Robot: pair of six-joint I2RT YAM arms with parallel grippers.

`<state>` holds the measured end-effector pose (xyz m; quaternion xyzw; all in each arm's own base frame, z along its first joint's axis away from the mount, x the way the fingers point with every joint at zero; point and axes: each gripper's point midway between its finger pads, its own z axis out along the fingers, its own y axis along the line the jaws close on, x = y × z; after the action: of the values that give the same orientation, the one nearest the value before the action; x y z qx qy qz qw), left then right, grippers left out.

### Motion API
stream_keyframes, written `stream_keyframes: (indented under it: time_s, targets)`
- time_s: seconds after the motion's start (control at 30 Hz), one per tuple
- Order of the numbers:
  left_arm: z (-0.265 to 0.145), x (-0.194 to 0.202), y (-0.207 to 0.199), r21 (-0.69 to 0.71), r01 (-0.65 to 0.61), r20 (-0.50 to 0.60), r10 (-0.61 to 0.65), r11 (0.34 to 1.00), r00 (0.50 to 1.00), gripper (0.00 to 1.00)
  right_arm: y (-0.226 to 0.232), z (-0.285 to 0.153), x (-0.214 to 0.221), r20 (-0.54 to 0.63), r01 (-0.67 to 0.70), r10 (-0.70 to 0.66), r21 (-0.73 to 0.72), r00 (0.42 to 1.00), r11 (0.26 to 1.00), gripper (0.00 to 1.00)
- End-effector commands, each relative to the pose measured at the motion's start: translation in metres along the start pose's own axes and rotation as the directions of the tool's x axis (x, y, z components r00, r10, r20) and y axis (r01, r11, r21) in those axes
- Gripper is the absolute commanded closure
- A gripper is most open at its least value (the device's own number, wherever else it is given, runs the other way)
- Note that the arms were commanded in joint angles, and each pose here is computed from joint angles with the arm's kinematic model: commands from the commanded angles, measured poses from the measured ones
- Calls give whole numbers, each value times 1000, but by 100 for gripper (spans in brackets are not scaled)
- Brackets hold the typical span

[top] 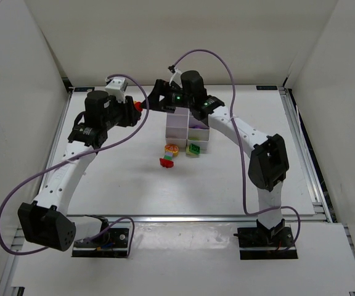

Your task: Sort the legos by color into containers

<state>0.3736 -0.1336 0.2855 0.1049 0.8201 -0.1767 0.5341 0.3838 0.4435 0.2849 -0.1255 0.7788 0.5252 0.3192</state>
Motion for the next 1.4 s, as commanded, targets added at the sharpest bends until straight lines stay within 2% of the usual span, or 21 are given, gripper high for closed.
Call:
stream_keyframes:
  time_s: [0.0, 0.17, 0.47, 0.9, 1.0, 1.1, 1.13, 1.17, 1.2, 1.23, 1.27, 1.37]
  targets:
    - [-4, -21, -6, 28, -23, 60, 21, 999, 998, 90, 51, -2, -10, 20, 51, -49, -163, 999, 985, 13]
    - [-4, -24, -5, 27, -39, 77, 37, 999, 996, 90, 66, -2, -6, 10, 73, -73, -232, 997, 970, 11]
    - [-11, -30, -8, 39, -37, 105, 32, 999, 994, 90, 61, 7, -1, -11, 60, -65, -229, 998, 972, 13]
    - [-14, -32, -14, 69, -24, 113, 16, 997, 994, 90, 60, 16, 7, -23, 68, -76, -240, 997, 968, 35]
    - [-13, -33, -15, 74, -27, 117, 19, 997, 993, 90, 64, 17, 7, -23, 75, -84, -254, 996, 964, 44]
    - [-12, -32, -15, 77, -27, 112, 18, 997, 994, 90, 69, 18, 11, -25, 92, -102, -274, 994, 957, 57]
    - [-12, -32, -16, 78, -27, 112, 18, 997, 994, 79, 72, 16, 10, -19, 98, -108, -281, 994, 955, 67]
    - [-11, -32, -16, 81, -27, 111, 18, 996, 994, 71, 70, 17, 11, -21, 98, -108, -280, 994, 955, 73]
    - [-11, -31, -17, 89, -29, 109, 19, 996, 994, 67, 71, 17, 10, -18, 99, -109, -278, 994, 955, 86]
    - [-10, -30, -17, 90, -25, 104, 15, 996, 994, 63, 70, 16, 10, -16, 102, -110, -276, 994, 956, 93]
    - [-10, -30, -18, 94, -27, 104, 17, 995, 994, 47, 67, 17, 12, -19, 97, -106, -268, 994, 958, 97]
    - [-10, -24, -20, 110, -30, 83, 21, 993, 996, 28, 68, 14, 11, -12, 104, -111, -263, 994, 959, 100]
